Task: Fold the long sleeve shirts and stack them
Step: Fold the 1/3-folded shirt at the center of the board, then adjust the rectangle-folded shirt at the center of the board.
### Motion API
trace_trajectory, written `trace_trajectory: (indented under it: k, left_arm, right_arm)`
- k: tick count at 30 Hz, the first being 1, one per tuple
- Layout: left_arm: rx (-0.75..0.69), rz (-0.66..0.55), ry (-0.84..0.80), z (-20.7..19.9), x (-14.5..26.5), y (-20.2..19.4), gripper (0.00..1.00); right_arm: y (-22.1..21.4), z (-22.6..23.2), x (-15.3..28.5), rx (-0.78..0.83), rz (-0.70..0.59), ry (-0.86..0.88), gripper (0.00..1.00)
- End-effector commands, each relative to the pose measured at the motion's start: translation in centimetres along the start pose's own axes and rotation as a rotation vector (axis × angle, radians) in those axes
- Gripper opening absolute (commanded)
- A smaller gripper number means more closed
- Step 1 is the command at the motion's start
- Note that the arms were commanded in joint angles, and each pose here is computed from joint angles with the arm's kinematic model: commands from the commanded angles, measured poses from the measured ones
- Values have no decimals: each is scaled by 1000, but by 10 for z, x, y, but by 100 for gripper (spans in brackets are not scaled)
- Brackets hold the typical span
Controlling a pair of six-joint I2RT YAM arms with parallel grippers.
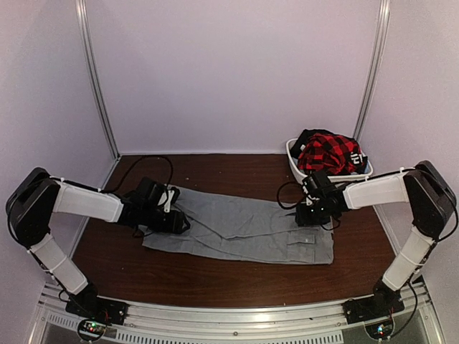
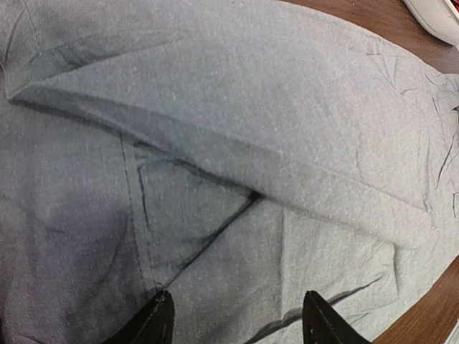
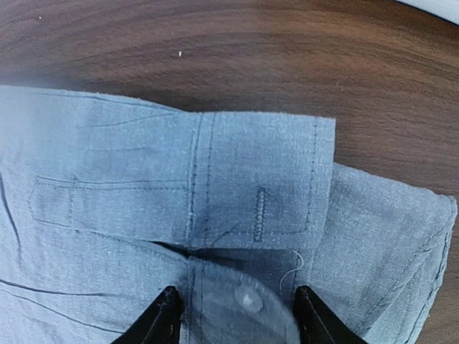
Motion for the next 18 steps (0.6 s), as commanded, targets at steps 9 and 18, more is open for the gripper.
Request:
trace_trajectory:
  k: [9, 18]
  left_arm:
    - [46, 109, 10, 12, -16, -24, 61]
    - [22, 111, 56, 48, -54, 25, 59]
  right_arm:
    - [-40, -27, -3, -36, 42, -33, 54]
    - [-79, -19, 14, -114, 34, 29, 55]
Point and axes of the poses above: each gripper's point midway between its finger pads, its own x axis back along the fingers, its own z axis along the line the jaws close on, y = z × x, the point moved 2 cm from there along x, back along the fingers, and after that the axes turned 12 degrees about -x, right-handed, at the moved point
